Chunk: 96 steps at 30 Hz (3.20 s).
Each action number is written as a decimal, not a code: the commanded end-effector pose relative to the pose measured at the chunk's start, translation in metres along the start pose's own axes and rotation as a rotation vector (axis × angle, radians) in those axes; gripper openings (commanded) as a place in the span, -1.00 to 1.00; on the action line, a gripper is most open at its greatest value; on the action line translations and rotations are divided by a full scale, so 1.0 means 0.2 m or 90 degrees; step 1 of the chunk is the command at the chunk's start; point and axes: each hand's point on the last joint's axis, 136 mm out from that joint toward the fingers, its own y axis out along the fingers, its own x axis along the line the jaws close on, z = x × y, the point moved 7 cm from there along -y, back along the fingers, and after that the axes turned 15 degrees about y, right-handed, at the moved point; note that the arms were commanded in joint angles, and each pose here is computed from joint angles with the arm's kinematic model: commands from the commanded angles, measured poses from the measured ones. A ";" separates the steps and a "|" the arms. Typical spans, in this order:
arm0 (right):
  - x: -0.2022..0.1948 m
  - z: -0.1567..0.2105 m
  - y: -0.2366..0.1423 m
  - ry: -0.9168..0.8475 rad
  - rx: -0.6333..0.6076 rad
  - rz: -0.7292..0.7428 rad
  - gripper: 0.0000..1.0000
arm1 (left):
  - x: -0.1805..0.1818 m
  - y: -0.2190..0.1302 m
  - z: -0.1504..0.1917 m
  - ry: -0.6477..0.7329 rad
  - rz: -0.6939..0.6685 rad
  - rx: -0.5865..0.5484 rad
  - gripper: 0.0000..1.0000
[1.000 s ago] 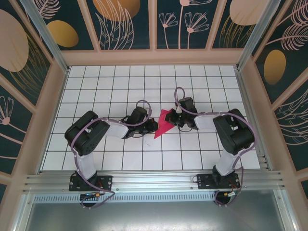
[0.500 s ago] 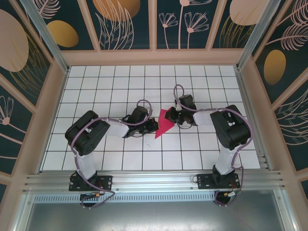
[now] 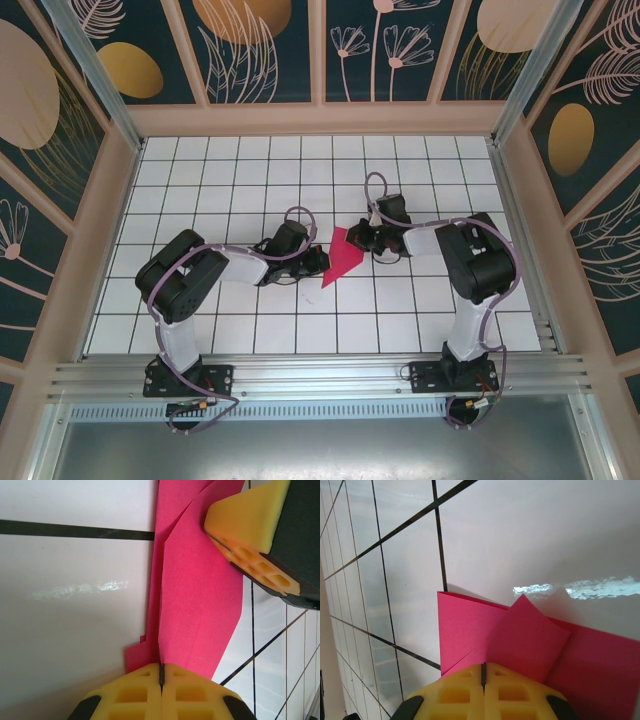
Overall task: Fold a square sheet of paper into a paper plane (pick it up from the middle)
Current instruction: Fourth fold the wing at the center of the table.
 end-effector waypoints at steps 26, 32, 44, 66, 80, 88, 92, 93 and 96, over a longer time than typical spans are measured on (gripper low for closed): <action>-0.12 -0.30 -0.03 0.056 -0.035 0.039 -1.00 | 0.28 0.05 0.27 -0.025 -0.164 0.107 -1.00; -0.11 -0.35 -0.03 0.051 -0.035 0.069 -1.00 | 0.27 0.05 0.26 -0.028 -0.163 0.098 -1.00; 0.20 -0.16 -0.22 -0.054 -0.024 -0.012 -0.88 | 0.23 0.04 0.20 -0.024 -0.152 0.078 -1.00; -0.08 0.06 0.05 -0.056 0.056 0.102 -1.00 | 0.05 -0.19 -0.01 0.008 -0.166 -0.028 -0.34; -0.07 0.06 0.05 -0.054 0.054 0.101 -1.00 | -0.10 -0.05 -0.03 0.021 0.021 0.027 -1.00; -0.06 0.06 0.05 -0.057 0.055 0.099 -1.00 | 0.08 0.03 0.12 -0.010 -0.052 0.074 -1.00; 0.02 0.04 0.01 -0.069 0.053 0.077 -0.97 | 0.14 0.03 0.19 -0.013 -0.083 0.096 -1.00; 0.06 0.03 -0.01 -0.074 0.045 0.070 -0.89 | 0.14 0.02 0.20 -0.013 -0.090 0.097 -1.00; 0.13 0.00 -0.12 -0.080 0.006 0.064 -0.71 | 0.15 0.00 0.20 -0.013 -0.096 0.090 -1.00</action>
